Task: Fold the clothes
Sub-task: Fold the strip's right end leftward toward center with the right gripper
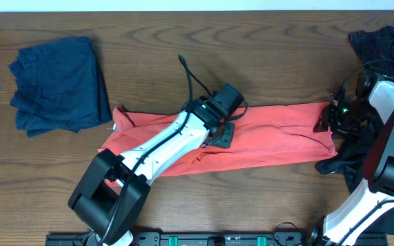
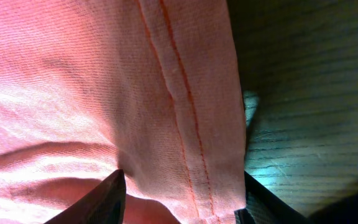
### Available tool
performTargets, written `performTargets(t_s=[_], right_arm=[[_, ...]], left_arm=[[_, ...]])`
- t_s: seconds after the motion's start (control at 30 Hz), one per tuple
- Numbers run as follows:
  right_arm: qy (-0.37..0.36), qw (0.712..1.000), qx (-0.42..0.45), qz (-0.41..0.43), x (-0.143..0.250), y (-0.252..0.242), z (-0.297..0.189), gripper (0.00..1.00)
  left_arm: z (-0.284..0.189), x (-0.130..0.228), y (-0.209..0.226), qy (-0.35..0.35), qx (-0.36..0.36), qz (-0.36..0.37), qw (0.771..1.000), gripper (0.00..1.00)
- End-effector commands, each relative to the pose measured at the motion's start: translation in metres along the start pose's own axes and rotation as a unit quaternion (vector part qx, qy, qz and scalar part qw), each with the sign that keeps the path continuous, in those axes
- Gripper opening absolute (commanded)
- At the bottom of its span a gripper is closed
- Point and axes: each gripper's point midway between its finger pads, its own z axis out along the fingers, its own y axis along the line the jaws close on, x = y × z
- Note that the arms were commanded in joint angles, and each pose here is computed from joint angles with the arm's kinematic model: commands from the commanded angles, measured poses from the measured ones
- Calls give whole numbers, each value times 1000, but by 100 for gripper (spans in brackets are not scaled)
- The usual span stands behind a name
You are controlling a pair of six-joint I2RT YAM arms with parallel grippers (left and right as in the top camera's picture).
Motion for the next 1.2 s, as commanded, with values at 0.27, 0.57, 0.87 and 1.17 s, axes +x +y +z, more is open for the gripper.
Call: performTargets(t_s=[0.27,0.57,0.87,1.17], right_arm=[[12,1000,-6,-9,4,5,7,53],[12,1000,-6,-9,4,5,7,52],[12,1000,-6,-9,4,5,7,53],[11,1000,-19,-23,4,9,7,25]], left_arm=[[-49,-38,63,-83,-56,-73,992,15],[7,-7,29,7,-5,-89,996,13],[34,22,22,66,-28,-60,996,13],[-57,-3,108,-7,-109,-127,986,21]])
